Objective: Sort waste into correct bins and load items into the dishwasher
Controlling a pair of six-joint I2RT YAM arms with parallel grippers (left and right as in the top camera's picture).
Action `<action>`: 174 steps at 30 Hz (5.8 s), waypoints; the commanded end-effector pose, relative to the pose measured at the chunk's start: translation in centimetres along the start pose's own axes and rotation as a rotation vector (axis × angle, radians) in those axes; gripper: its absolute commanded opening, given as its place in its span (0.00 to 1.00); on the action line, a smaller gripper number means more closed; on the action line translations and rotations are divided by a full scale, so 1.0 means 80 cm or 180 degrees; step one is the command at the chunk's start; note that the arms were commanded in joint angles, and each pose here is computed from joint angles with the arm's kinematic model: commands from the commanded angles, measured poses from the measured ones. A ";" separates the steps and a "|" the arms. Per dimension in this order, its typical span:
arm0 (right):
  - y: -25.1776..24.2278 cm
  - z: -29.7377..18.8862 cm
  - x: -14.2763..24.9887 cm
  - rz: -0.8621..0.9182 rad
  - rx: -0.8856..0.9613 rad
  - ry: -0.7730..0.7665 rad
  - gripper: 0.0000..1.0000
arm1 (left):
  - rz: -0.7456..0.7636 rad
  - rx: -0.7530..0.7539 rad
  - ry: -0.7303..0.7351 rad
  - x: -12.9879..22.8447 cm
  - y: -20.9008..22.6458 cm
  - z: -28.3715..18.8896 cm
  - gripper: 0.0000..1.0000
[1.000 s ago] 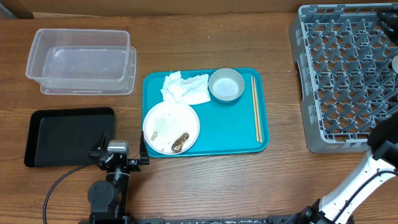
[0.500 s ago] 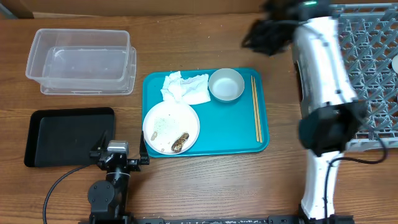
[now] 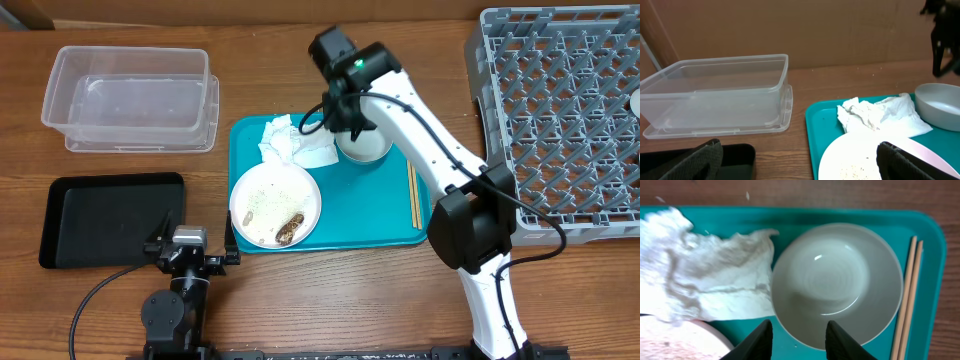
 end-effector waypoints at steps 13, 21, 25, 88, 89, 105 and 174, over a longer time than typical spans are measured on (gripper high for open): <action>0.025 0.085 0.065 -0.0308 0.0080 0.0473 0.35 | 0.0026 -0.0012 -0.0016 0.000 0.002 0.000 1.00; 0.019 0.059 0.051 -0.0309 0.0188 0.0398 0.04 | 0.0026 -0.0012 -0.0016 0.000 0.002 0.000 1.00; -0.006 -0.003 0.021 -0.0245 0.0427 0.0155 0.04 | 0.0026 -0.0012 -0.0016 0.000 0.002 0.000 1.00; -0.619 -0.079 0.240 0.3180 -0.2063 -0.1503 0.04 | 0.0026 -0.0012 -0.0016 0.000 0.002 0.000 1.00; -0.621 -0.086 0.245 0.3233 -0.2003 -0.1500 0.04 | 0.0026 -0.0012 -0.0016 0.000 0.002 0.000 1.00; -0.625 -0.193 0.284 0.3894 -0.0590 -0.1317 0.18 | 0.0026 -0.0012 -0.0016 0.000 0.002 0.000 1.00; -0.562 -0.153 0.134 0.2682 -0.1036 -0.1588 0.04 | 0.0026 -0.0012 -0.0016 0.000 0.002 0.000 1.00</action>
Point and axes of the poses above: each gripper's point midway between its finger pads, its own z axis out along the fingers, its own y axis along the line the jaws close on, x = y × z, the point moved 4 cm from there along -z, back along the fingers, and after that the axes turned 14 degrees about -z, right-handed, at the moved point
